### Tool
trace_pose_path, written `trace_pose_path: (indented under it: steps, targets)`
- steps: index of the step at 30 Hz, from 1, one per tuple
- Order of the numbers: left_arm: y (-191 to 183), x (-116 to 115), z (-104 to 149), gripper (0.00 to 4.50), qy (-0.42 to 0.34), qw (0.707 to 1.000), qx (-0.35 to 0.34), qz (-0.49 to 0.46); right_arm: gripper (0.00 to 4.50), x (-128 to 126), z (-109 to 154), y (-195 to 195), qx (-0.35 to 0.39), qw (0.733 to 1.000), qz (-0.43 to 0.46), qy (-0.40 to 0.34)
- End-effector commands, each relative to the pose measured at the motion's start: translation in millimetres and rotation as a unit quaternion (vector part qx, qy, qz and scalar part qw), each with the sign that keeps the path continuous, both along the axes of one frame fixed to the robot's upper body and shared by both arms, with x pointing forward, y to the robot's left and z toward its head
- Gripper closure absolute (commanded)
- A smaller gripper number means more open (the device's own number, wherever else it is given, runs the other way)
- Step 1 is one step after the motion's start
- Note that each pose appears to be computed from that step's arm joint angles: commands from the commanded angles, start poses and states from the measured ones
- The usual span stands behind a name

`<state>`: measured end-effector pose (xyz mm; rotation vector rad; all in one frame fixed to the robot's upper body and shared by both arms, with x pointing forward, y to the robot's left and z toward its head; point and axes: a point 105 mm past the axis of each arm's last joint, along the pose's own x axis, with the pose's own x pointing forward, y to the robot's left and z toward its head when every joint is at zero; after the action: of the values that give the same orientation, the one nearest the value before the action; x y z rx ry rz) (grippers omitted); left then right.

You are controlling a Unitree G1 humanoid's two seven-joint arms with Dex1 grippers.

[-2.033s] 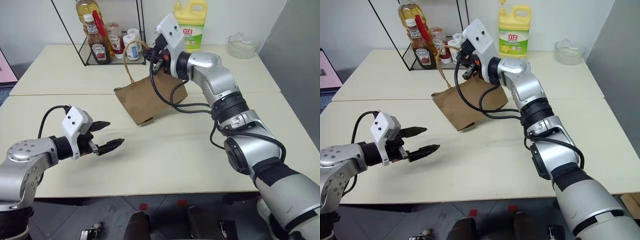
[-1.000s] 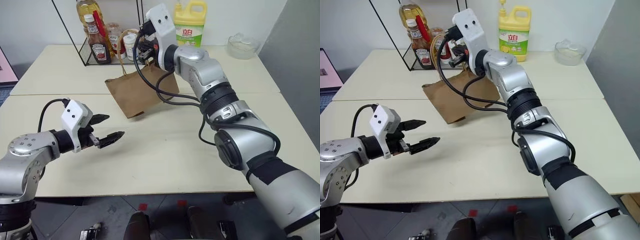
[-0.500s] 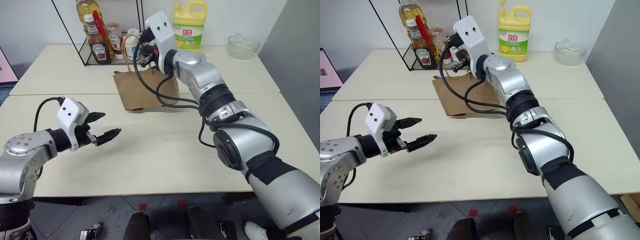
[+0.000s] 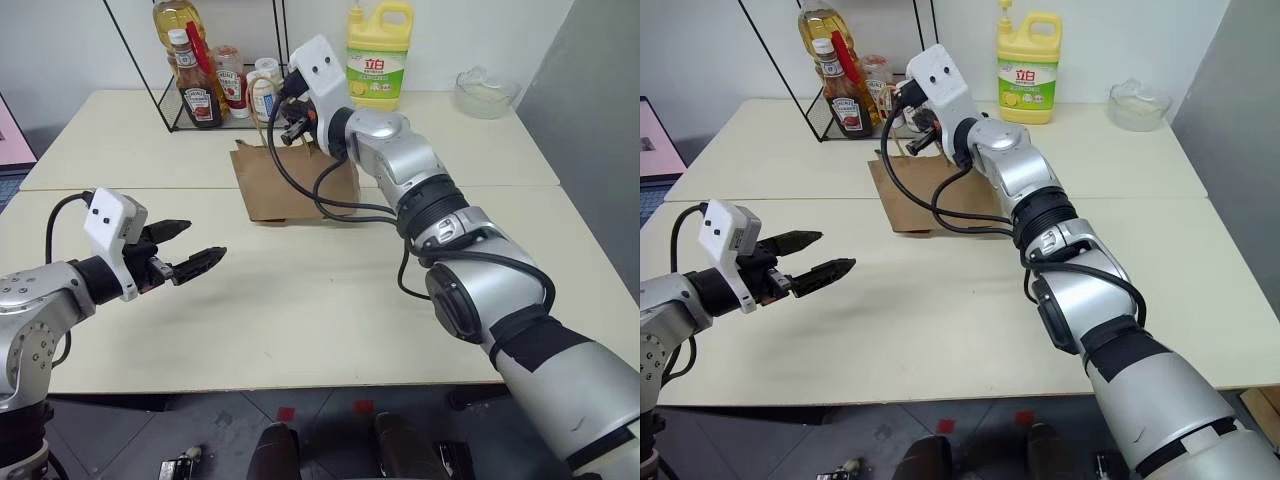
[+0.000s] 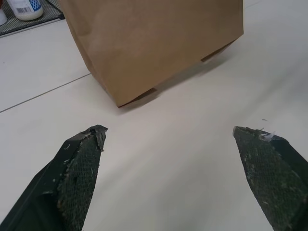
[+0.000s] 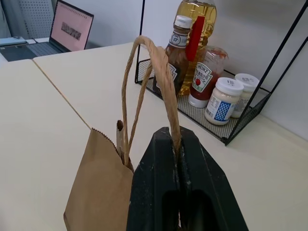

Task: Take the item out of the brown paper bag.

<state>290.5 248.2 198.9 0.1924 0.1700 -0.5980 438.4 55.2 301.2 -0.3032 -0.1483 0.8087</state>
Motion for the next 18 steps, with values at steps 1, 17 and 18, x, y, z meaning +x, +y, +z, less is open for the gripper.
trace_pose_path:
  steps: [1,17,18]
  targets:
    - [-3,-2,16,0.0,-0.027,1.0,0.009,-0.005,4.45,-2,11,-6,-0.002,0.999,0.007,-0.033]
    - [-19,1,14,0.0,-0.022,0.999,-0.001,-0.035,2.66,-13,-15,-61,-0.056,0.998,0.031,-0.013]
    - [-20,1,14,0.0,-0.022,0.999,-0.002,-0.036,2.33,-17,-14,-63,-0.057,0.998,0.035,-0.014]
